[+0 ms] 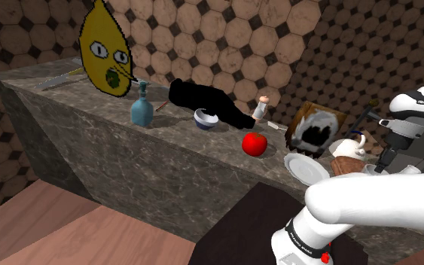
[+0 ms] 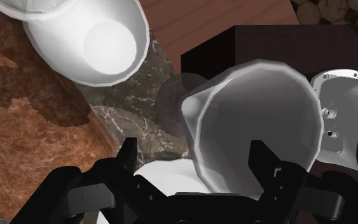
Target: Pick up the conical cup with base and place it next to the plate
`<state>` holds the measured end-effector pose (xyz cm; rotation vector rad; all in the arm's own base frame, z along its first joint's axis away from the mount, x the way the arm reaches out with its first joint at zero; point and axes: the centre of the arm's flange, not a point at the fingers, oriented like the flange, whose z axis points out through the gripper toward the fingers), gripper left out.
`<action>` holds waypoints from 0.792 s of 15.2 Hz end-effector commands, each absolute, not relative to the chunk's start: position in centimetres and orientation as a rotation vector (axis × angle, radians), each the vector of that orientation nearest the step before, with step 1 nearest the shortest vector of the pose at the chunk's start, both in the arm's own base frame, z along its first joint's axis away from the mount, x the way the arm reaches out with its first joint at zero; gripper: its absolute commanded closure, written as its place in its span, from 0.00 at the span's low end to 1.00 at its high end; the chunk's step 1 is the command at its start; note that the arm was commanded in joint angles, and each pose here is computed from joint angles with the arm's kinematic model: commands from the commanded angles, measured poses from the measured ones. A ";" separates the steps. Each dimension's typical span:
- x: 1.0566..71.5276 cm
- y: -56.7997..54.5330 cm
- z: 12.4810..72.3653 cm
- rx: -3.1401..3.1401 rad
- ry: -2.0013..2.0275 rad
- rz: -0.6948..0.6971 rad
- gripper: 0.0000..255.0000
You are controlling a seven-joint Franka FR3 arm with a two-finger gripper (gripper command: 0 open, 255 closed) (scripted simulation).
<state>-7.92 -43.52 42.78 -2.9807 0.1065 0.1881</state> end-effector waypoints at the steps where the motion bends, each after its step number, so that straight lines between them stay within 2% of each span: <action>1: -7.9 -43.5 42.8 -2.981 0.106 0.188 0.00; 5: -7.3 -44.3 47.7 -2.981 0.107 0.188 0.00; 12: -7.3 -44.3 47.7 -2.981 0.107 0.188 0.00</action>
